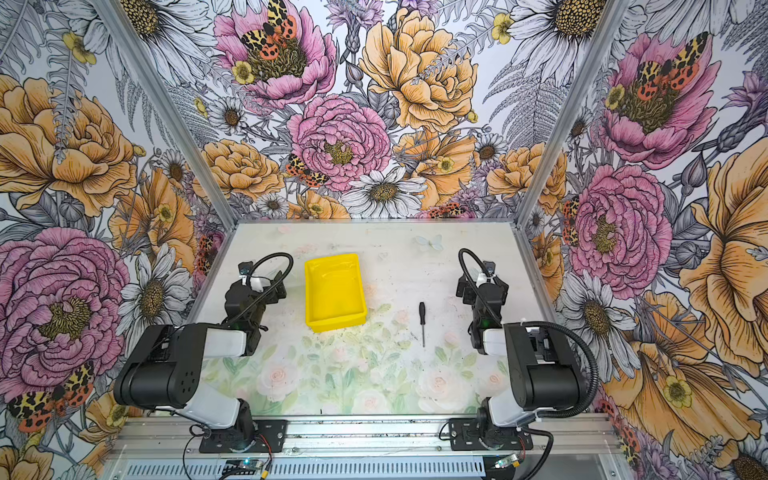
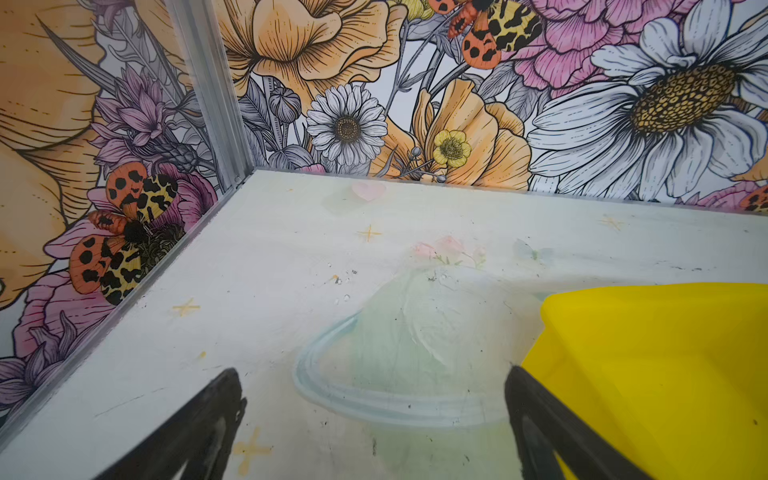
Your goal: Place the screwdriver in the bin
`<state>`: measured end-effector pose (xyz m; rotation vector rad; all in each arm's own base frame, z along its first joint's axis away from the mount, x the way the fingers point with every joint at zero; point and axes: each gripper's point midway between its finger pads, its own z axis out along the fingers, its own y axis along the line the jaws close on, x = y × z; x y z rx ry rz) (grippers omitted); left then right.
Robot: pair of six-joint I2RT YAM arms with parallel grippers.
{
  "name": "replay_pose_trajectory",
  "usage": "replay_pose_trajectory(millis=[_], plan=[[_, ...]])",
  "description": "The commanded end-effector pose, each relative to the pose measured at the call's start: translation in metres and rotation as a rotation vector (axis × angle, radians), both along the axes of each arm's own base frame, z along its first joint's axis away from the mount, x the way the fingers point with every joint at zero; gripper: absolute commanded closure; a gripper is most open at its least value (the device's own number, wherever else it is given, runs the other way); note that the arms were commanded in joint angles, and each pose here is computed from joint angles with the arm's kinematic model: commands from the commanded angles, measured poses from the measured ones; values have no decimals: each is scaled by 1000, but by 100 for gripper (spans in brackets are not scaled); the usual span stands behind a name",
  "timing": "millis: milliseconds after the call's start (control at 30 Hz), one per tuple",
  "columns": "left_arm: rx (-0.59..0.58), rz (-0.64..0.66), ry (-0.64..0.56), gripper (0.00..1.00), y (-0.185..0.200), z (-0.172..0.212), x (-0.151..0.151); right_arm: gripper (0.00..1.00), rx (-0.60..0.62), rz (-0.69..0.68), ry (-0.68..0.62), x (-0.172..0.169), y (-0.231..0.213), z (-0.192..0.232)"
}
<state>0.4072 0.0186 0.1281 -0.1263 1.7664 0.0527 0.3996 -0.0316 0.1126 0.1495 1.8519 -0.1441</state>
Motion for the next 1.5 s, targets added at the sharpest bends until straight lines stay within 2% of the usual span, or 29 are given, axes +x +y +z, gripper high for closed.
replay_pose_trajectory(millis=[0, 1467], plan=[[11, -5, -8, 1, -1, 1, -1, 1, -14, -1, -10, 0, 0, 0], [10, -7, -9, 1, -1, 1, -1, 0, -8, 5, -9, 1, 0, 0]])
